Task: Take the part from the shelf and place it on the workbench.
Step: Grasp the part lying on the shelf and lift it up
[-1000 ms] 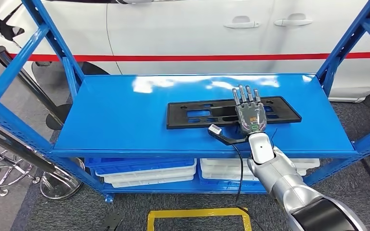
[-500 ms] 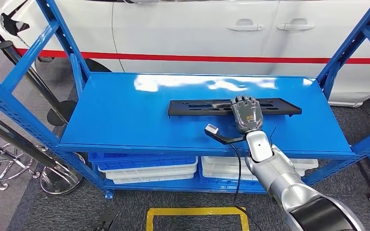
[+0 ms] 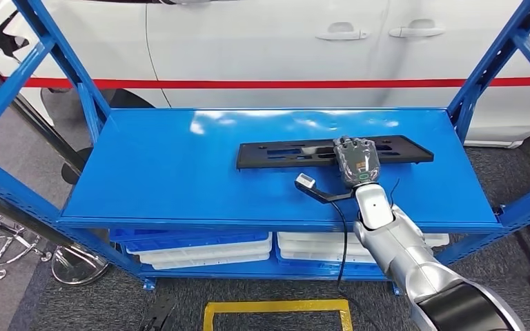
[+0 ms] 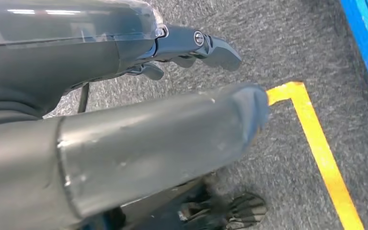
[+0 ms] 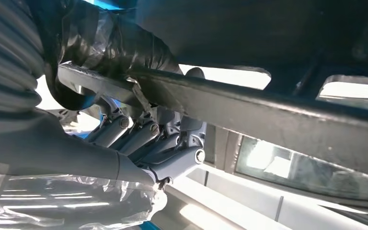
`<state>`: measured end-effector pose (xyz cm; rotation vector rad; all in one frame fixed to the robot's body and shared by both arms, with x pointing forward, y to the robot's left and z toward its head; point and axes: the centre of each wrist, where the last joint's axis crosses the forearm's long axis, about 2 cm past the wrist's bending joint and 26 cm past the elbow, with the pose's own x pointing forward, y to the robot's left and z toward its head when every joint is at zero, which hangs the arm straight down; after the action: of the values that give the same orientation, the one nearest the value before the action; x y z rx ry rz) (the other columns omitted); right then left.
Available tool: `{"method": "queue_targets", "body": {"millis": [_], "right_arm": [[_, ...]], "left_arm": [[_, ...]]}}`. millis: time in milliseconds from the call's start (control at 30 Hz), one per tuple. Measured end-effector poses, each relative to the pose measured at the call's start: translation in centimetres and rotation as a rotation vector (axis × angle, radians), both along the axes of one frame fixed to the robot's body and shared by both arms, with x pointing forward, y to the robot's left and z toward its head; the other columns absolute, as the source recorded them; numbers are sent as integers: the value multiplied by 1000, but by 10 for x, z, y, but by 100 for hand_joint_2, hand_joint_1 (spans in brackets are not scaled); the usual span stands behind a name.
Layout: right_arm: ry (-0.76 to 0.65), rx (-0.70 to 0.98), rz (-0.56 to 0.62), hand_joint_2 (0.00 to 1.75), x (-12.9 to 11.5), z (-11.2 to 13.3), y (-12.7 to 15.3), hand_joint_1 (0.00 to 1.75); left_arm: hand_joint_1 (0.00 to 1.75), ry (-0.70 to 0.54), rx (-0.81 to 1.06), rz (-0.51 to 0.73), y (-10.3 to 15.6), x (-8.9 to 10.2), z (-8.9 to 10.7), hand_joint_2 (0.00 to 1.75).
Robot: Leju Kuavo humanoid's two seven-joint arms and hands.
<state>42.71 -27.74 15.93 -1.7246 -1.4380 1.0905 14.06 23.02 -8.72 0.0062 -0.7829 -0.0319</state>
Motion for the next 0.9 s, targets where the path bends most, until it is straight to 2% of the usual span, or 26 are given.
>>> {"method": "queue_targets", "body": {"millis": [400, 533, 600, 633, 733, 767, 833, 900], "right_arm": [[7, 10, -4, 175, -2, -3, -1, 175], [13, 32, 25, 175, -4, -4, -2, 175], [25, 147, 120, 175, -8, -3, 8, 175], [13, 250, 208, 175, -9, 1, 20, 175], [-142, 561, 534, 175, -17, 15, 52, 175], [-205, 649, 603, 175, -24, 16, 59, 175], [-277, 824, 671, 175, -38, 23, 78, 175], [-262, 977, 728, 175, -51, 37, 102, 175]], "left_arm": [[0, 5, 2, 2, 1, -2, -1, 0], [0, 5, 3, 9, 1, -1, 0, 175], [0, 17, 3, 28, 2, -4, -1, 175], [0, 26, 2, 44, 2, -7, -2, 175], [0, 32, -12, 95, 4, -18, -6, 175], [0, 30, -17, 111, 4, -20, -6, 175], [0, 35, -24, 141, 6, -28, -8, 175], [0, 38, -34, 159, 8, -39, -11, 175]]}}
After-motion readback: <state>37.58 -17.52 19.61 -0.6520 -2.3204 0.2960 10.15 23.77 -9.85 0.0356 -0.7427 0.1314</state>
